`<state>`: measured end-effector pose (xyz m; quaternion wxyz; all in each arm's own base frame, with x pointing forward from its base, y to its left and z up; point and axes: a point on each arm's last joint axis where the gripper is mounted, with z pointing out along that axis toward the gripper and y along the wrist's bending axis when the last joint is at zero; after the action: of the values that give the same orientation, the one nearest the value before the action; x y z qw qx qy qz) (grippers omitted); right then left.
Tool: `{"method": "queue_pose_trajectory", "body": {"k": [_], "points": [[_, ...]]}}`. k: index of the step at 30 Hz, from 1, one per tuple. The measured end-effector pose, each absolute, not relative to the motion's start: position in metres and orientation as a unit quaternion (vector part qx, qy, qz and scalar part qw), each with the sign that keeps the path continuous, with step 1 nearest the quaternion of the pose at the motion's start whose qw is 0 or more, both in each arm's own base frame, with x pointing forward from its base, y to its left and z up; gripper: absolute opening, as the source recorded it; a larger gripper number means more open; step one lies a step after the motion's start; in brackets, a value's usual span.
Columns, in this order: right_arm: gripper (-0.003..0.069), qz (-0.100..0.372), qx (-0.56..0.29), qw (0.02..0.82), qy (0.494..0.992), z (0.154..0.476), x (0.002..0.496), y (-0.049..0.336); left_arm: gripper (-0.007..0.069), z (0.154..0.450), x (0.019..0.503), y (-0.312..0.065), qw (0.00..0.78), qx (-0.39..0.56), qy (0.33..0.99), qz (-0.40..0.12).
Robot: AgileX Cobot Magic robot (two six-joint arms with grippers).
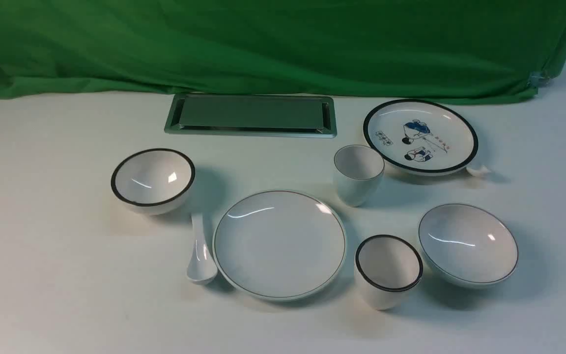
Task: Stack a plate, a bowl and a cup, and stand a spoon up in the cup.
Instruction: Use the right arm to grab a blue rice bowl
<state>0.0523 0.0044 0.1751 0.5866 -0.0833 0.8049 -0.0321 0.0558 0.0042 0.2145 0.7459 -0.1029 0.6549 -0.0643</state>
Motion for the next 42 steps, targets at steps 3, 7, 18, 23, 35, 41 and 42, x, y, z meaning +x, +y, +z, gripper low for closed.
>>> {"method": "queue_pose_trajectory", "body": {"k": [3,7,18,23,35,41,42], "points": [[0.0238,-0.032,-0.083,0.587,0.805,0.175,0.052,0.004,0.0006,0.216,0.056,0.005,0.752,-0.111,0.646,-0.072],[0.0238,-0.032,-0.083,0.587,0.805,0.175,0.052,0.004,0.0006,0.223,0.054,0.007,0.773,-0.140,0.611,-0.099],[0.0238,-0.032,-0.083,0.587,0.805,0.175,0.052,0.004,0.0006,0.323,0.033,0.011,0.855,-0.200,0.412,-0.242],[0.0238,-0.036,-0.081,0.603,0.793,0.179,0.053,0.004,0.0006,0.386,0.067,0.001,0.726,-0.176,0.640,-0.180],[0.0238,0.167,0.152,0.719,0.657,0.211,0.057,0.000,0.0006,0.343,0.190,-0.010,0.262,-0.030,0.958,-0.113],[0.0238,0.207,0.188,0.735,0.618,0.218,0.056,-0.002,0.0006,0.308,0.192,-0.011,0.211,-0.013,0.970,-0.118],[0.0238,0.214,0.194,0.735,0.613,0.219,0.056,-0.002,0.0006,0.305,0.192,-0.011,0.209,-0.009,0.971,-0.117]]}}
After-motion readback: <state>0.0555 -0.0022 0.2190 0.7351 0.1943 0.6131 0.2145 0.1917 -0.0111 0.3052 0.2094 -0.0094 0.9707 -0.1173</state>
